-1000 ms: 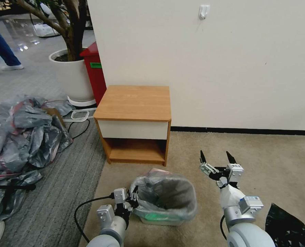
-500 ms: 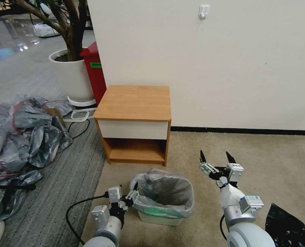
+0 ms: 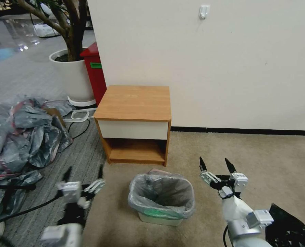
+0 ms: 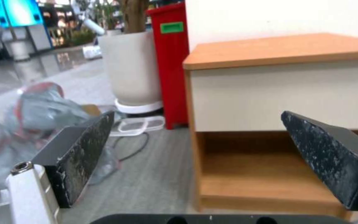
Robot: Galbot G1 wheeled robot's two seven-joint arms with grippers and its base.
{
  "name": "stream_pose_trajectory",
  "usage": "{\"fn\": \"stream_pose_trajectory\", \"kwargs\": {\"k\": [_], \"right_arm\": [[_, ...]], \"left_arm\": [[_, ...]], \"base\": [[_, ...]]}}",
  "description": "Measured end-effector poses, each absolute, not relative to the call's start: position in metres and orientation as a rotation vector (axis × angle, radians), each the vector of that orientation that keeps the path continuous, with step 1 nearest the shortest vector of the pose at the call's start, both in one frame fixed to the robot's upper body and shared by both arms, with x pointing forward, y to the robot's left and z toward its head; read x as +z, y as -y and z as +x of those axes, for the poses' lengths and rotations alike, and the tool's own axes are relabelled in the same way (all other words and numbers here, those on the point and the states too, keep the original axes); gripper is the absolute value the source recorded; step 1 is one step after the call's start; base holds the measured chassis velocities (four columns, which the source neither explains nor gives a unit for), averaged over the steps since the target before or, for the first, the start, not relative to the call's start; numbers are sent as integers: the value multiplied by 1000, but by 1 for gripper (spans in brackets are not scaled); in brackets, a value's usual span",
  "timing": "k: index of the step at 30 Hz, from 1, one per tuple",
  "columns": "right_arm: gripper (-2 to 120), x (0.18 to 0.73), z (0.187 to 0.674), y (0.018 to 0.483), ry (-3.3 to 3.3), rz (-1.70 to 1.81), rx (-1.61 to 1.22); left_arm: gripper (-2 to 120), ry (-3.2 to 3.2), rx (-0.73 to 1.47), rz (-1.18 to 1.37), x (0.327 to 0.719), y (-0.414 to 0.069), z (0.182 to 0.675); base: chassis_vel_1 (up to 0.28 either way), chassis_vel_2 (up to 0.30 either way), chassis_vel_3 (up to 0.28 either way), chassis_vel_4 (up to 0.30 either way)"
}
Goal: Pick up the garbage bag from the table and place it over the trash can.
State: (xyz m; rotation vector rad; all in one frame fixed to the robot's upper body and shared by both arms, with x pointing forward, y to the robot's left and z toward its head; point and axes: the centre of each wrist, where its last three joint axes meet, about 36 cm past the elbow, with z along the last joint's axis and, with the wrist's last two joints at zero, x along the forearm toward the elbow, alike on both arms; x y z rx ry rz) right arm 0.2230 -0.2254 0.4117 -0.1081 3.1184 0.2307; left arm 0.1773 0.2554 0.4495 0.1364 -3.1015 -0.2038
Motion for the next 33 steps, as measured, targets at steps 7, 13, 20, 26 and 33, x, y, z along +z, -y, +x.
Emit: {"fn": "stream_pose_trajectory", "kwargs": {"k": [7, 13, 20, 26, 33], "right_arm": [[100, 406, 206, 228, -3135, -60, 132], [100, 408, 200, 227, -3159, 14, 97], [100, 408, 199, 225, -3157, 25, 100], [100, 407, 199, 225, -3158, 31, 101], [100, 407, 199, 224, -3158, 39, 106]], "left_arm": [[100, 3064, -321, 16, 451, -259, 161], [100, 3067, -290, -11, 450, -253, 158], [100, 3070, -262, -4, 451, -253, 158], [100, 3071, -242, -4, 452, -252, 158], [100, 3072, -236, -2, 452, -252, 159]], "base": [[0, 0, 0, 0], [0, 0, 0, 0], [0, 0, 0, 0], [0, 0, 0, 0], [0, 0, 0, 0]]}}
